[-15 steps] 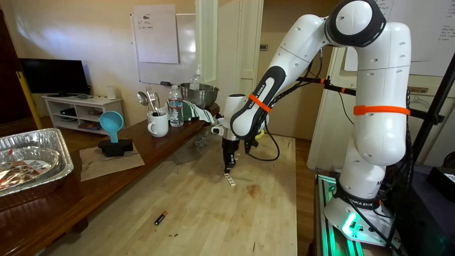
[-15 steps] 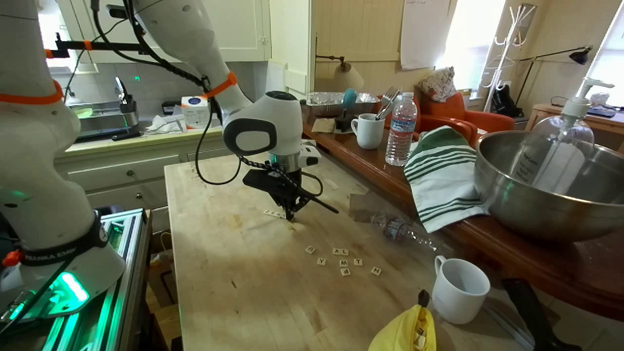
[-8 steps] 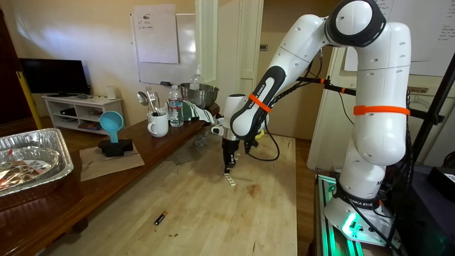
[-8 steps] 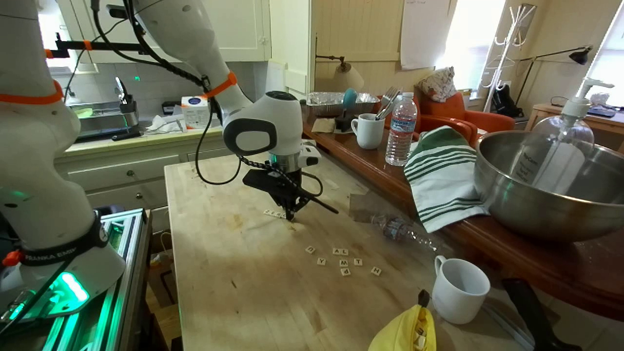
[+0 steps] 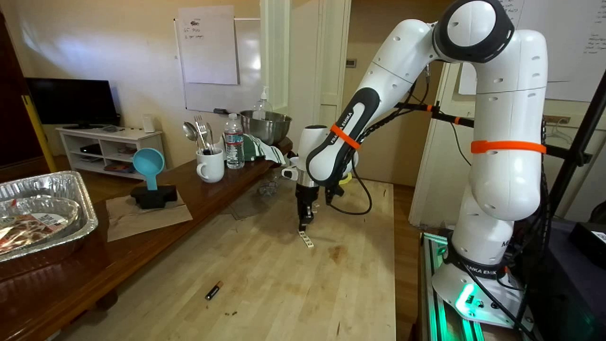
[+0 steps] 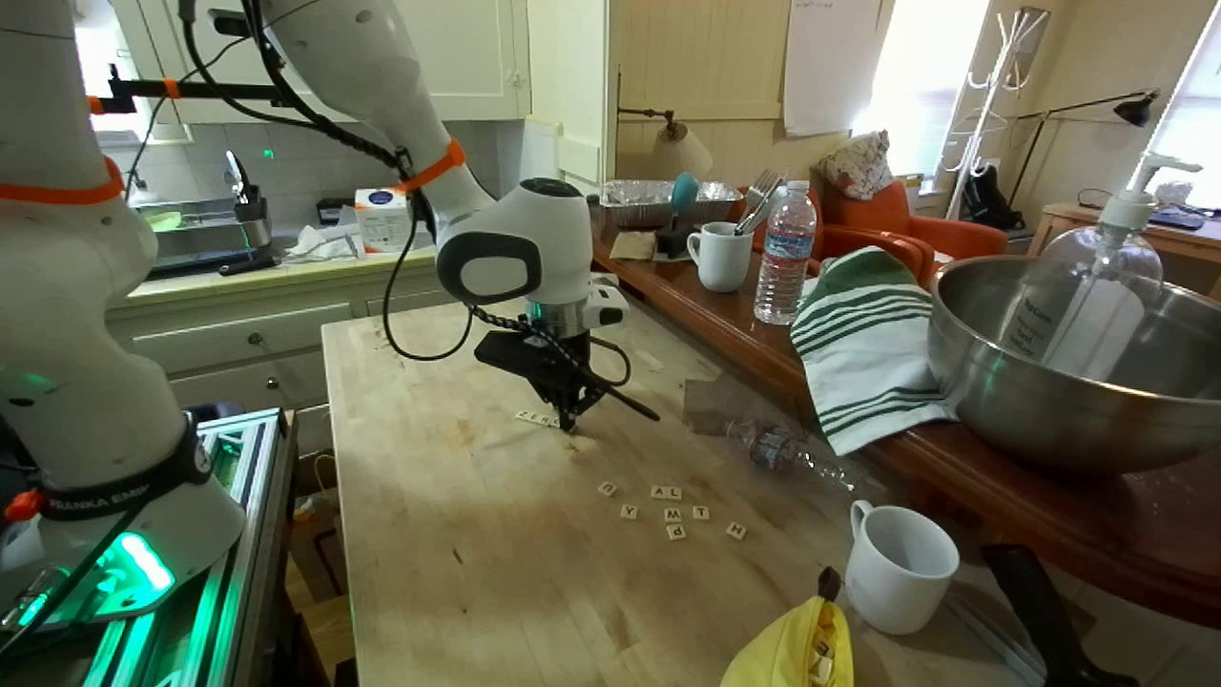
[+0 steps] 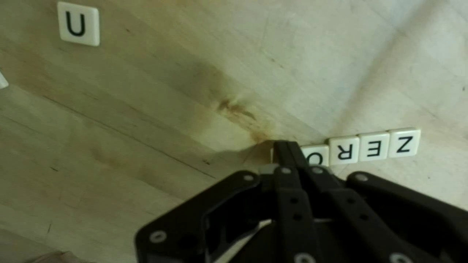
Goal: Create the word 'Zeros' using the tiles.
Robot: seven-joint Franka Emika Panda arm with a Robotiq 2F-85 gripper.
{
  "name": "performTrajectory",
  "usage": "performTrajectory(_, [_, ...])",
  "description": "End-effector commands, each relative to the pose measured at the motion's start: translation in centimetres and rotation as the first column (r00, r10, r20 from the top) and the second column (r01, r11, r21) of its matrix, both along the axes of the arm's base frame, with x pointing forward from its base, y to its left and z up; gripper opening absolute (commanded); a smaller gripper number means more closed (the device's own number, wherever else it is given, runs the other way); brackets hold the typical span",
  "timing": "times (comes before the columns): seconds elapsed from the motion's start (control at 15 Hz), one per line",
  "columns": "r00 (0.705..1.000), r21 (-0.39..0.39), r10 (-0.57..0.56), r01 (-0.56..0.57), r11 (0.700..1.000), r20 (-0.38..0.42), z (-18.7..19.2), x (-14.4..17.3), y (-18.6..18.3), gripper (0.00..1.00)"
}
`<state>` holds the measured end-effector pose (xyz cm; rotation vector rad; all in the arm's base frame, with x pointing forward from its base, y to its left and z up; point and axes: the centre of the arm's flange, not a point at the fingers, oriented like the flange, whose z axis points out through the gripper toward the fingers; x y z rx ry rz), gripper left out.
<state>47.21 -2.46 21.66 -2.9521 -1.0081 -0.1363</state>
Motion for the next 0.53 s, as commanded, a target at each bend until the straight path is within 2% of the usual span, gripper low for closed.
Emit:
performTrajectory(0.0, [1.000, 0.025, -0.014, 0.014, 1.000, -0.010, -0.65, -0.51, 0.35, 0.00])
performTrajectory(0.47, [1.000, 0.035, -0.023, 0.023, 0.999, -0.006, -0.33, -0.59, 0.45, 0.00])
